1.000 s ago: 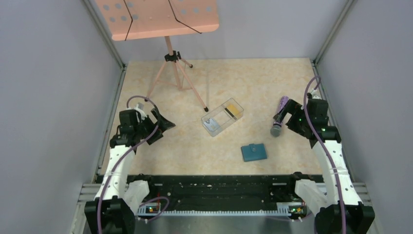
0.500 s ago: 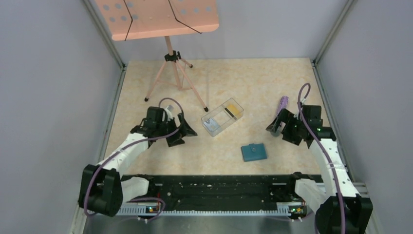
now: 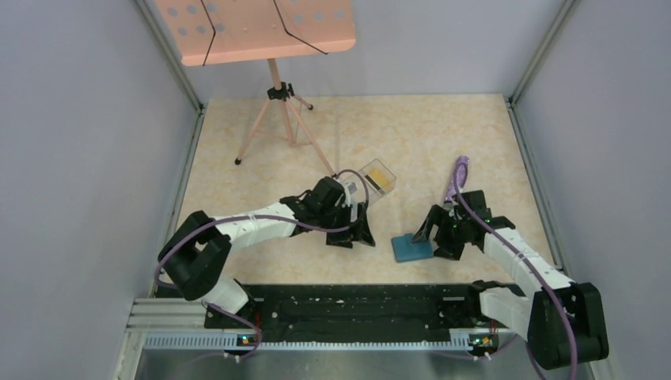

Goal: Put the credit cards into the card holder
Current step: Pick up the card holder from the center of the board.

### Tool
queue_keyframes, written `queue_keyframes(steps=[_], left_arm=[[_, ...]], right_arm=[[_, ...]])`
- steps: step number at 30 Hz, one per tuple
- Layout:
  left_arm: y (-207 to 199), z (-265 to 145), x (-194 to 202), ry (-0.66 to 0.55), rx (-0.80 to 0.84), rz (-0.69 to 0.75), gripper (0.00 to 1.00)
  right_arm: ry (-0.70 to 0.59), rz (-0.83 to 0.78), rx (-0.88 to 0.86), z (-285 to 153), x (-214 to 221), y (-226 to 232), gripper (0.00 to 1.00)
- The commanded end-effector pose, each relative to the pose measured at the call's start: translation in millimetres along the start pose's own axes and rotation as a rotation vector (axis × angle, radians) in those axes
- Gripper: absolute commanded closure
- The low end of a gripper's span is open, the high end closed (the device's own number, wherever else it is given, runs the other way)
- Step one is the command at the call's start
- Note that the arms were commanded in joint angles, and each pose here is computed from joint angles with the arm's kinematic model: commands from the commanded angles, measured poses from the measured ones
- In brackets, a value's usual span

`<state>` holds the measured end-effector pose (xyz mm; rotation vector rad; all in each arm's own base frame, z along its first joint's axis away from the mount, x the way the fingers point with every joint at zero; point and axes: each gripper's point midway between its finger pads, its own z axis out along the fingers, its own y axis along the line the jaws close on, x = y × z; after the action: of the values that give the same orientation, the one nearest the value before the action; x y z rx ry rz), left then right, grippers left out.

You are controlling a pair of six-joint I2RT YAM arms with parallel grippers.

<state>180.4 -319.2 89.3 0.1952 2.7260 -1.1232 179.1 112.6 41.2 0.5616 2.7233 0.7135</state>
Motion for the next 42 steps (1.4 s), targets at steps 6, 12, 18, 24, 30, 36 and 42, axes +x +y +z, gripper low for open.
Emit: queue_keyframes(steps=[6, 12, 18, 24, 30, 36, 42], left_arm=[[-17.8, 28.0, -5.3, 0.000, 0.028, -0.005, 0.17], [-10.3, 35.9, -3.2, 0.022, -0.003, -0.018, 0.18], [-17.2, 44.6, -0.4, 0.049, 0.005, -0.018, 0.21], [-20.7, 56.9, 5.4, 0.079, -0.001, -0.018, 0.24], [-13.2, 66.7, 9.4, 0.107, -0.029, -0.035, 0.28], [-2.6, 70.4, 14.4, 0.123, -0.063, -0.062, 0.29], [-3.1, 74.0, 16.1, 0.138, -0.049, -0.061, 0.34]], right_arm=[[0.092, -0.065, -0.158, 17.2, 43.9, 54.4, 0.41], [0.020, -0.139, -0.107, -1.6, 38.4, 57.9, 0.36], [-0.095, -0.232, 0.118, -14.7, 1.9, 37.0, 0.22], [-0.070, -0.272, 0.126, 4.5, -22.3, 34.6, 0.22], [0.048, -0.311, -0.002, 33.4, -9.1, 47.6, 0.25], [0.120, -0.280, -0.174, 33.7, 17.6, 65.6, 0.39], [0.106, -0.224, -0.327, 27.7, 35.7, 75.6, 0.42]])
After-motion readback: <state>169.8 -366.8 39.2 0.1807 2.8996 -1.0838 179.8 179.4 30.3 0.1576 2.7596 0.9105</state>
